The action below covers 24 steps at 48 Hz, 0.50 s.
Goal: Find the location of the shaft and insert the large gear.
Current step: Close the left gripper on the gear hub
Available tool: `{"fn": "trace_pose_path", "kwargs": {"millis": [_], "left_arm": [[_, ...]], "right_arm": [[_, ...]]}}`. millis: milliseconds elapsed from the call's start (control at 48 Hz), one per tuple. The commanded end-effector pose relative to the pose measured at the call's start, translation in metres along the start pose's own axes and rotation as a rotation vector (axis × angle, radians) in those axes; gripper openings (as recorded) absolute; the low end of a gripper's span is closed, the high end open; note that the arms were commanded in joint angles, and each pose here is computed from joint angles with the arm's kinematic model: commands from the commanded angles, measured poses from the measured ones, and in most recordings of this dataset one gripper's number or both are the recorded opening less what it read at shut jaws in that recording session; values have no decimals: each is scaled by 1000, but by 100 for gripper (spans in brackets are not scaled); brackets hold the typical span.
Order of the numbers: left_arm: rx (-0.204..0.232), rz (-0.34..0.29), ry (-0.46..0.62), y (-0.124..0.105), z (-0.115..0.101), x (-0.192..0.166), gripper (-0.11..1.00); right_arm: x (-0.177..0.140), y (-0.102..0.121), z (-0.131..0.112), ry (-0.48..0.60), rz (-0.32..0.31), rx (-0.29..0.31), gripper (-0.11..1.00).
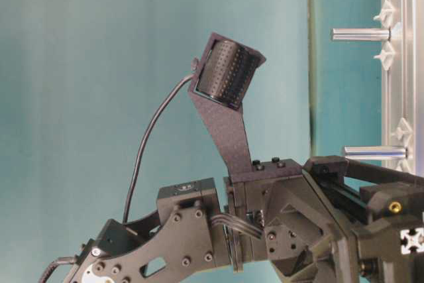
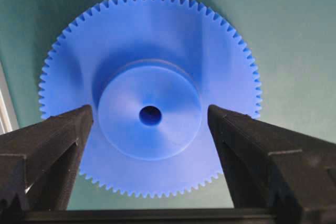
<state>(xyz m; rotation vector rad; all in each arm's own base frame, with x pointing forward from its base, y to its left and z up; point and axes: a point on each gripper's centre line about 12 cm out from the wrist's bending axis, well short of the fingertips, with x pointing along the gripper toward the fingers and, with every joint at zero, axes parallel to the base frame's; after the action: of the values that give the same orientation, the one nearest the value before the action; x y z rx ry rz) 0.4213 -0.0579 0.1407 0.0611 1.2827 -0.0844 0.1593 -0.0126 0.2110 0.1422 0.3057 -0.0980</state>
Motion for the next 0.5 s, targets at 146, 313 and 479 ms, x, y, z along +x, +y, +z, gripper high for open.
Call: {"fn": "trace_pose_path", "kwargs": {"millis": [146,313,479], "left_arm": [[-3,1,-18,1,4,-2,89],[-8,4,-25,5,3,0,89],[-17,7,-18,9,0,0,89]], "right_arm": [[1,0,3,-6,-2,13,0],[0,0,4,-11,-1,13,0],[0,0,5,-11,-1,13,0]]}}
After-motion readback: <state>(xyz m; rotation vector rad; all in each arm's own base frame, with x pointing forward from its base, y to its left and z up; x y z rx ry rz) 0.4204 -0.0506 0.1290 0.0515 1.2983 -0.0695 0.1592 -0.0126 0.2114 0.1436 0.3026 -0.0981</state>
